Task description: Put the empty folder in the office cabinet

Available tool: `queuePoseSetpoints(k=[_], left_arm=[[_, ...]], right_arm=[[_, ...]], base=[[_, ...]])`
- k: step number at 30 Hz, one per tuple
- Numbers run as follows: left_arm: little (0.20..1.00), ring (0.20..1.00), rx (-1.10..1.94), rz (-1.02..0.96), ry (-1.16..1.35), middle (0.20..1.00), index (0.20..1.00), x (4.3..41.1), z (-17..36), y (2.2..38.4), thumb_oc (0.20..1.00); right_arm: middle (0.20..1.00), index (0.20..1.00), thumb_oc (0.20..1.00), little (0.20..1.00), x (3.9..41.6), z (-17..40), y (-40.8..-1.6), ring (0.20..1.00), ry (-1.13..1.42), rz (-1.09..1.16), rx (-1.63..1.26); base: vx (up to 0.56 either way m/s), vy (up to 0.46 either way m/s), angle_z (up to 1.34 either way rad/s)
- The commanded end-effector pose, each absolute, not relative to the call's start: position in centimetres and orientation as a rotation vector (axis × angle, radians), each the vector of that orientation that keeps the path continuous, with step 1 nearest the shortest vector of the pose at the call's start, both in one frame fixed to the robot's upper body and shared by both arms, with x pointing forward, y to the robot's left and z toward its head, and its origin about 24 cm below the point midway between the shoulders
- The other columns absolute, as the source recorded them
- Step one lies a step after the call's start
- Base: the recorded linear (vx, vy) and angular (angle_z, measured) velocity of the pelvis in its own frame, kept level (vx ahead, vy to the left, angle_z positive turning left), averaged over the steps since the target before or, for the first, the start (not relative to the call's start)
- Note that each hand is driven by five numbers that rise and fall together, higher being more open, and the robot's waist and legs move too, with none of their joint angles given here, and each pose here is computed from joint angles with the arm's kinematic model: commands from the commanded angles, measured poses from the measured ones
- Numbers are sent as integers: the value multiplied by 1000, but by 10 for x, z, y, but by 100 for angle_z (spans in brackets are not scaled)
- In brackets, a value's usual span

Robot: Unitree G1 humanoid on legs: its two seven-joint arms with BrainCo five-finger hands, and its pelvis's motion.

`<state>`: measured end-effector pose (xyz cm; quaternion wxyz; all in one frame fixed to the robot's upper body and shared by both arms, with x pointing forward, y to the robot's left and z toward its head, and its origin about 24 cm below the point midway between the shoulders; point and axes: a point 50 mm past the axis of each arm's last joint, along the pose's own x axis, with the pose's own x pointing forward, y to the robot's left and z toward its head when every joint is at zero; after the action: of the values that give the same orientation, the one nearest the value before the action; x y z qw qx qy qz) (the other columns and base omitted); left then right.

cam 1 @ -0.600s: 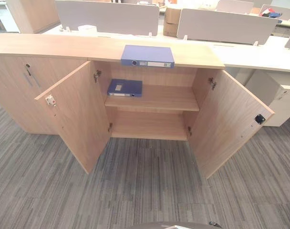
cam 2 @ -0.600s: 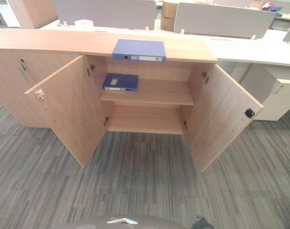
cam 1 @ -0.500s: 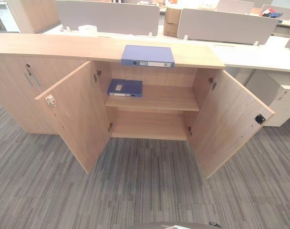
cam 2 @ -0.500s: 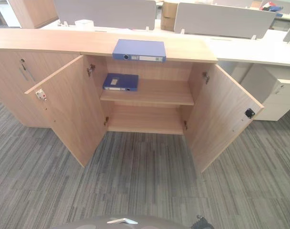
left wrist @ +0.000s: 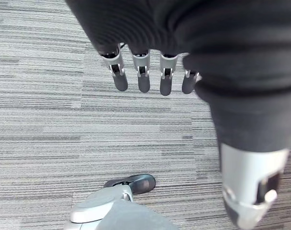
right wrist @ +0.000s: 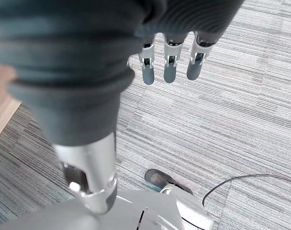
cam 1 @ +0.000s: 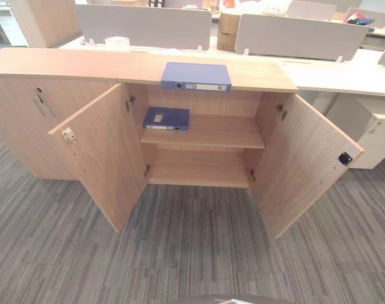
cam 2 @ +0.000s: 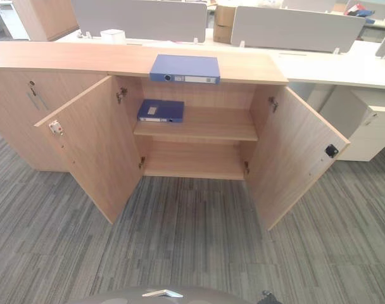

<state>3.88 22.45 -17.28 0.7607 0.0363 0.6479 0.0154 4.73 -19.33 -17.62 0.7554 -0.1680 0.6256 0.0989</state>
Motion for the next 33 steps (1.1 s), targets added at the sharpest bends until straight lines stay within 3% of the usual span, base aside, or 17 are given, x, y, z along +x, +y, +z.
queuePoseSetpoints(k=[1,28,33], left_arm=[[1000,1000,80,3,1387,1000,1000,54,-174,211,1000],[1000,1000,71,8,1393,1000,1000,51,-175,210,1000],[1000,1000,7,125,1307,1000,1000,71,-170,221,1000]], right_arm=[[1000,1000,1000,1000,67,-171,-217,1000,1340,177,-443],[1000,1000,1000,1000,63,-171,-220,1000,1354,180,-460],[1000,1000,1000,1000,79,-167,-227,1000,1297,154,-491]], base=[[0,0,0],[1,-5,0],[-132,-115,3]])
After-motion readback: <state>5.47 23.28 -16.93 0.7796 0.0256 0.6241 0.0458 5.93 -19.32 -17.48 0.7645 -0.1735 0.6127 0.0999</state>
